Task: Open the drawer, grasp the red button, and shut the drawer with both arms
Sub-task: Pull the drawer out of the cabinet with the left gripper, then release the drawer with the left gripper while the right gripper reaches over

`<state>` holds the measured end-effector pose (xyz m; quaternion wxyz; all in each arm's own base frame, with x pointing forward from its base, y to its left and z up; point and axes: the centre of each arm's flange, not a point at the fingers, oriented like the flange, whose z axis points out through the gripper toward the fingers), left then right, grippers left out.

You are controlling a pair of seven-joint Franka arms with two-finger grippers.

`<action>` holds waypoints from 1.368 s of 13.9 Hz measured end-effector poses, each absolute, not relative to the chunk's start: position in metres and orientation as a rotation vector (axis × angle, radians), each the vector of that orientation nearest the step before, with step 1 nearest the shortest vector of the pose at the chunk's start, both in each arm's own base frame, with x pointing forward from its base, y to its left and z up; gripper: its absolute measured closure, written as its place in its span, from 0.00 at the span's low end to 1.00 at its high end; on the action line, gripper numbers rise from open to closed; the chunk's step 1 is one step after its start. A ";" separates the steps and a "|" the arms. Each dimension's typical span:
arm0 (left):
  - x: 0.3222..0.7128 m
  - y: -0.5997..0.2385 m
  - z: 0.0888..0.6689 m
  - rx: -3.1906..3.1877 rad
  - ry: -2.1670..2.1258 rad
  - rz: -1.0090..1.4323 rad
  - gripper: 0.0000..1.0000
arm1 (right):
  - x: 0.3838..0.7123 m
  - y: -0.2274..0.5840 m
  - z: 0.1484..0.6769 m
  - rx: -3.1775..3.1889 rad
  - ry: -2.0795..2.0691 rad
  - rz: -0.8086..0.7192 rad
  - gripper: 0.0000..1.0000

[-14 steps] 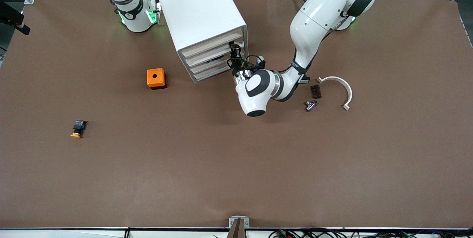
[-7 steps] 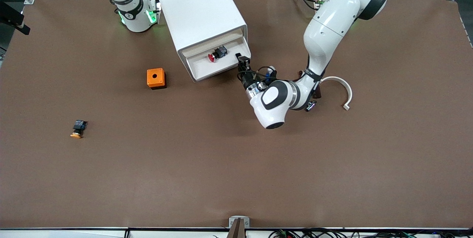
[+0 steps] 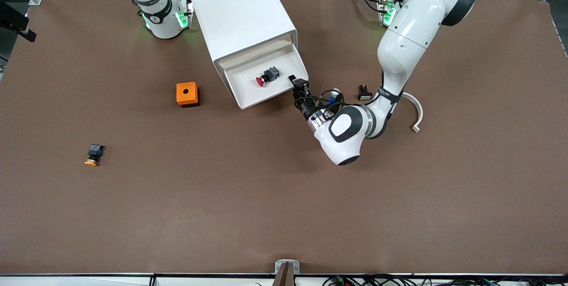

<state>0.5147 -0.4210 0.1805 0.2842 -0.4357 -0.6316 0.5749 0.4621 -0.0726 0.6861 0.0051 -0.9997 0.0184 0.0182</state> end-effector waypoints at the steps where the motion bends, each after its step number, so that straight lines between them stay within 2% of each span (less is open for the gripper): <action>1: 0.517 -0.419 0.180 -1.163 -1.698 1.541 0.85 | 0.462 -0.073 0.686 -3.130 0.058 0.057 0.00; 7: 0.536 -0.397 0.180 -1.136 -1.748 1.564 0.85 | 0.462 -0.073 0.686 -3.130 0.058 0.057 0.00; 9: 0.537 -0.396 0.180 -1.135 -1.749 1.564 0.81 | 0.462 -0.073 0.687 -3.131 0.060 0.052 0.00; 13: 0.539 -0.395 0.179 -1.139 -1.763 1.565 0.37 | 0.467 -0.074 0.679 -3.129 0.061 0.081 0.00; 16: 0.548 -0.392 0.186 -1.220 -1.759 1.620 0.05 | 0.496 -0.080 0.633 -3.119 0.072 0.216 0.00; 17: 0.554 -0.392 0.192 -1.280 -1.753 1.664 0.00 | 0.507 -0.083 0.618 -3.122 0.075 0.255 0.00; 19: 0.567 -0.390 0.205 -1.416 -1.735 1.748 0.00 | 0.524 -0.089 0.587 -3.116 0.086 0.344 0.00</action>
